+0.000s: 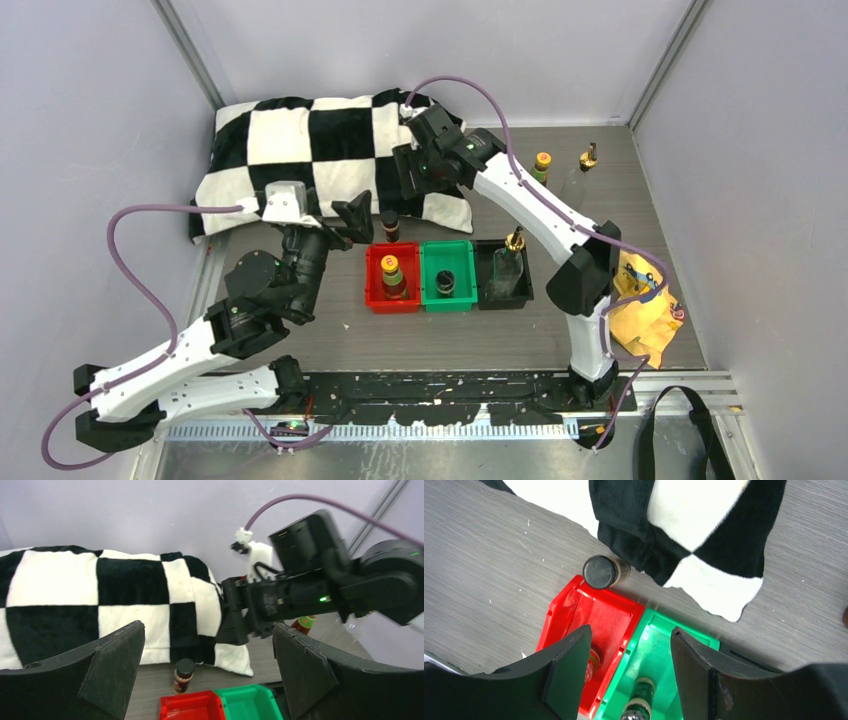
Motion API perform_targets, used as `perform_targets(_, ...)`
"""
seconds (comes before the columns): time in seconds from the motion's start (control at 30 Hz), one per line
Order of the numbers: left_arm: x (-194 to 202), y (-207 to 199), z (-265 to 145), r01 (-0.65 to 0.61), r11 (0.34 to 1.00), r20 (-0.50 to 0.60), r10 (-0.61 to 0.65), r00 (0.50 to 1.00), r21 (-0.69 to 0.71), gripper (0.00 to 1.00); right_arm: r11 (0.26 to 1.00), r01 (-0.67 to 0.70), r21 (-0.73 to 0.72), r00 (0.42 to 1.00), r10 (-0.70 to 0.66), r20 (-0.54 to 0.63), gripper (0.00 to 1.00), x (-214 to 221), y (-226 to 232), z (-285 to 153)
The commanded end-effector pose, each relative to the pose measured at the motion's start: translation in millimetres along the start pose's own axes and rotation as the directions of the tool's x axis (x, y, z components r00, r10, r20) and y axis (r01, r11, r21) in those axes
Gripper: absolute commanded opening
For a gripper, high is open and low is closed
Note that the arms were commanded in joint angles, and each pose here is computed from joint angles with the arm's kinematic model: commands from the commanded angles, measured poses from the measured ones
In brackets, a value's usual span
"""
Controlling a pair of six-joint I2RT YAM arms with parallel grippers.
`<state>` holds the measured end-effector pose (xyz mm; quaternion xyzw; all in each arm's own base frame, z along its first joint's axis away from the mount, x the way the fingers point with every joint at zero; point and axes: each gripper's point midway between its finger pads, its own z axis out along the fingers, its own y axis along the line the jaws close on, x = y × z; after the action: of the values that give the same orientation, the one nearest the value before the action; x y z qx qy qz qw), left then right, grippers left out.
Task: Organize the condiment bottles
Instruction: Pick up the bottle from the center of the board.
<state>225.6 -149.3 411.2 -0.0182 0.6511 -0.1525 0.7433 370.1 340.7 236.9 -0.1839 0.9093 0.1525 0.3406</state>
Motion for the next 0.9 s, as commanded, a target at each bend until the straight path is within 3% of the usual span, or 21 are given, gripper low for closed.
perform_targets(0.0, -36.8, -19.3, 11.3, 0.093, 0.995, 0.107, -0.095, 0.99, 0.029, 1.0, 0.997, 0.007, -0.077, 0.999, -0.004, 0.044, 0.65, -25.8, 16.0, -3.5)
perform_targets(0.3, -24.0, -25.4, 15.8, 0.095, 0.995, 0.111, -0.098, 0.989, 0.03, 1.0, 0.995, 0.062, -0.077, 0.998, -0.06, 0.027, 0.65, -33.6, 18.3, 23.1)
perform_targets(0.87, -25.9, -23.9, 14.2, 0.084, 0.996, 0.124, -0.088, 0.988, 0.039, 1.0, 0.986, 0.056, -0.154, 0.991, -0.074, -0.114, 0.64, 4.9, 37.9, 67.7)
